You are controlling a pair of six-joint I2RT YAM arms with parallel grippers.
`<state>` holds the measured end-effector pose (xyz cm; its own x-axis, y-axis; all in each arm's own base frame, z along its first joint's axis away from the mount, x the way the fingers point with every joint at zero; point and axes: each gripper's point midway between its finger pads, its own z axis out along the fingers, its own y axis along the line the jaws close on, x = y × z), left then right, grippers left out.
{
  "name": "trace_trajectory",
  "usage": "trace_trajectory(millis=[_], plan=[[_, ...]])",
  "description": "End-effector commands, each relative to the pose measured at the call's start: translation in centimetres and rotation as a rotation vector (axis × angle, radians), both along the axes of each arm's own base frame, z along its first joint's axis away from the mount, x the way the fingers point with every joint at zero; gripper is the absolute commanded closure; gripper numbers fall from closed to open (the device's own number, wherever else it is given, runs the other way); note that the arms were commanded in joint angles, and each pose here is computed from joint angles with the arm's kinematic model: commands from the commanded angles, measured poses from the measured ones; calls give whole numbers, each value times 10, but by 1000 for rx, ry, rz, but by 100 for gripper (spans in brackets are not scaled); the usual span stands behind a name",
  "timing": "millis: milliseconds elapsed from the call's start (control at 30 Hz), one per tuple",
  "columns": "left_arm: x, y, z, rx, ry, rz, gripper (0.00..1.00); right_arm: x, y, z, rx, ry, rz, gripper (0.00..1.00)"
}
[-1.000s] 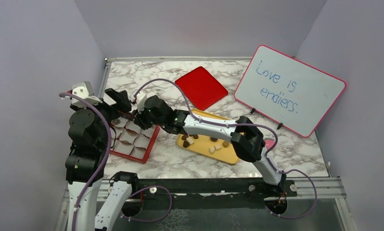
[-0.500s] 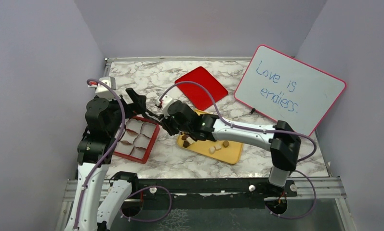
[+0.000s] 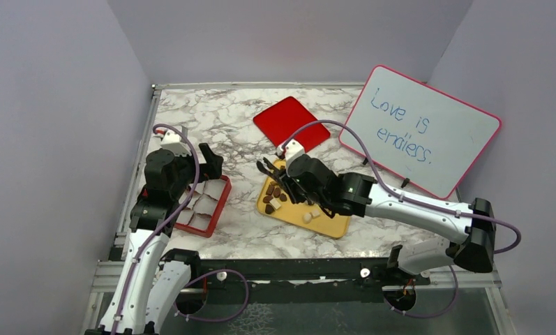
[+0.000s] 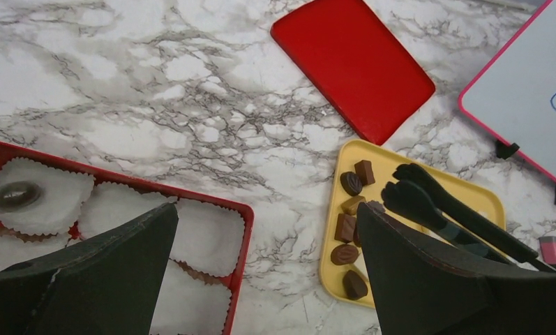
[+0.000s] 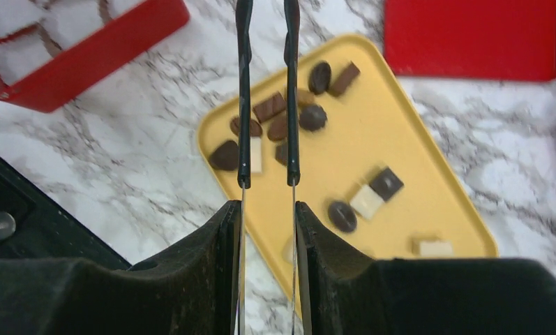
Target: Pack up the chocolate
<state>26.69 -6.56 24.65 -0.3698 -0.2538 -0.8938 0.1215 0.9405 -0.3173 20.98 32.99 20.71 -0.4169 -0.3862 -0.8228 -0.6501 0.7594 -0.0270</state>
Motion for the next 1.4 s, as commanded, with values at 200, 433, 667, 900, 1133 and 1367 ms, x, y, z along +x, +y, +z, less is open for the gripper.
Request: trace_trajectory(millis=[200,433,667,900,1133,1367], plan=[[4,-15,-7,11,-34,-98,1,-19,-94,-38,-179,127,-199,64],[2,-10,-8,22,-33,-74,1,-13,-114,-45,-204,204,-230,64],[3,-7,-10,31,-25,-58,1,-13,-124,-54,-266,258,-233,64],[3,-4,-8,36,-33,-44,1,-9,-126,-58,-288,269,-250,64],[2,-3,-6,36,-41,-41,1,-1,-137,-62,-316,266,-302,62],[1,-3,-6,36,-42,-39,1,6,-131,-75,-283,303,-304,60]])
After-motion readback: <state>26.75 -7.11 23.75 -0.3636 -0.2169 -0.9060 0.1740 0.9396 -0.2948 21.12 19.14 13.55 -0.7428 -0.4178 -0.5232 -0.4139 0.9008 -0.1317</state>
